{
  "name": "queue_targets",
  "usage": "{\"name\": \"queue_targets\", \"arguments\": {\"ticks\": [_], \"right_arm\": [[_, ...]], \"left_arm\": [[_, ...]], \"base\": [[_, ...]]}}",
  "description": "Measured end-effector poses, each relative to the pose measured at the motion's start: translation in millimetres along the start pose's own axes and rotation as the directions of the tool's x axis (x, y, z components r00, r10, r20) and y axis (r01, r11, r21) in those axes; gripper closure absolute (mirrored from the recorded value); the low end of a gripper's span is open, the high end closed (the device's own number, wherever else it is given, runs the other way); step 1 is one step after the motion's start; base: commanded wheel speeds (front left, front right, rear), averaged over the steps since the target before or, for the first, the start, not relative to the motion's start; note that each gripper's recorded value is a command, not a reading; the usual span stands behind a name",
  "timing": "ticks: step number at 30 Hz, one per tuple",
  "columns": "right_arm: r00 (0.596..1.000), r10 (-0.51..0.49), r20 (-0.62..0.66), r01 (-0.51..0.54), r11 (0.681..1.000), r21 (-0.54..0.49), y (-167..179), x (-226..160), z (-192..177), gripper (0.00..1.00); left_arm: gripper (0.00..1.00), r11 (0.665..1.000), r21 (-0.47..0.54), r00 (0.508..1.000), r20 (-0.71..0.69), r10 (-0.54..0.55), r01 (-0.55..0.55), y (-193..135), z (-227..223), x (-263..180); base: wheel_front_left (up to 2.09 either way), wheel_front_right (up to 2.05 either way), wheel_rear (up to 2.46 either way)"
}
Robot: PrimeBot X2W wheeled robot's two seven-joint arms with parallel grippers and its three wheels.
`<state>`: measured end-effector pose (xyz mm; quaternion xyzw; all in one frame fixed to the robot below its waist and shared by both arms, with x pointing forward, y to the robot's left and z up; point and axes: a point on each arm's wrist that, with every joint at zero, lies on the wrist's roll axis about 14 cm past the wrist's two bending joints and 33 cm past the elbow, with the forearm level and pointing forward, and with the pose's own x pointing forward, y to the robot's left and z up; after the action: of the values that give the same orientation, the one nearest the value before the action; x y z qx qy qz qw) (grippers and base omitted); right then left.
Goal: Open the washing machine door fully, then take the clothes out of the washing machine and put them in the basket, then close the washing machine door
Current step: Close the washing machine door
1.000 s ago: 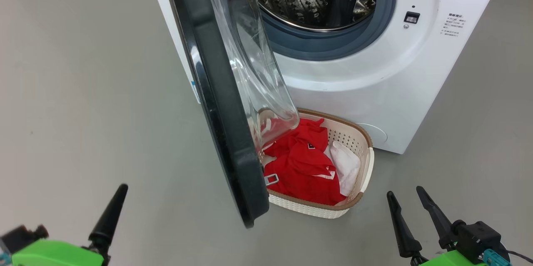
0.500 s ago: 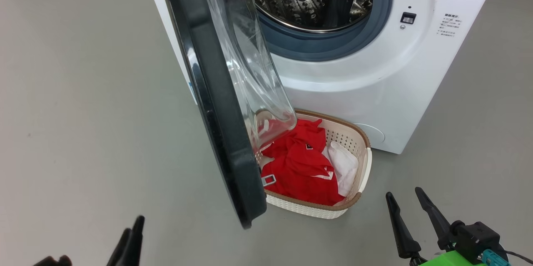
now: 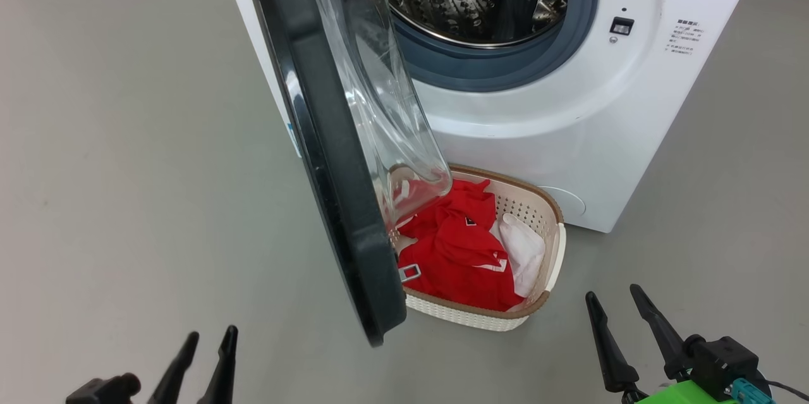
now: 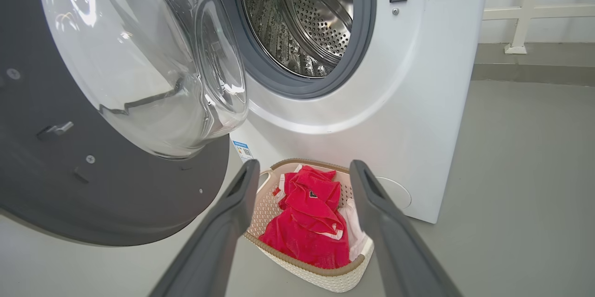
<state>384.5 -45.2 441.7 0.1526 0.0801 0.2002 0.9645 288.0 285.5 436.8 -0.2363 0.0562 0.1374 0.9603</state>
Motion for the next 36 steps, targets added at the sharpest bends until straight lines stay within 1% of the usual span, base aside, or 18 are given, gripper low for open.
{"name": "queue_targets", "arguments": {"ticks": [2, 3, 7, 10, 16, 21, 35, 36], "right_arm": [[1.000, 0.000, -0.001, 0.000, 1.000, 0.000, 0, 1, 0, 0.00], [1.000, 0.000, -0.001, 0.000, 1.000, 0.000, 0, 1, 0, 0.00], [1.000, 0.000, -0.001, 0.000, 1.000, 0.001, 0, 1, 0, 0.00], [1.000, -0.001, -0.001, 0.001, 1.000, 0.001, -1, 1, 0, 0.00], [1.000, -0.004, 0.002, 0.004, 1.000, 0.000, -1, 0, 0, 0.00], [1.000, -0.005, 0.000, 0.005, 1.000, 0.001, -2, 0, 0, 0.00], [1.000, -0.004, 0.002, 0.004, 1.000, 0.000, -1, 0, 1, 0.00], [1.000, -0.004, 0.002, 0.004, 1.000, 0.000, -1, 0, 1, 0.00]], "left_arm": [[0.00, 0.998, 0.067, 1.000, 0.019, -0.003, 0.002, -2, 5, 1], [0.00, 0.998, 0.067, 1.000, 0.019, -0.003, 0.002, -2, 5, 1], [0.00, 0.985, 0.171, 0.999, 0.050, -0.002, -0.007, -5, 10, 0], [0.00, 0.974, 0.226, 0.997, 0.076, -0.004, -0.013, -9, 15, -1], [0.00, 0.956, 0.292, 0.992, 0.130, 0.000, -0.038, -12, 29, -1], [0.00, 0.957, 0.288, 0.994, 0.111, 0.013, -0.045, -12, 20, -7], [0.00, 0.959, 0.280, 0.993, 0.115, 0.015, -0.047, -12, 20, -7], [0.06, 0.960, 0.276, 0.993, 0.115, 0.015, -0.047, -13, 20, -7]], "base": [[0.00, 0.00, 0.00], [0.00, 0.00, 0.00], [0.00, 0.00, 0.00], [0.00, 0.00, 0.00], [0.00, 0.00, 0.00], [0.00, 0.00, 0.00], [0.00, 0.00, 0.00], [0.00, 0.00, 0.00]]}}
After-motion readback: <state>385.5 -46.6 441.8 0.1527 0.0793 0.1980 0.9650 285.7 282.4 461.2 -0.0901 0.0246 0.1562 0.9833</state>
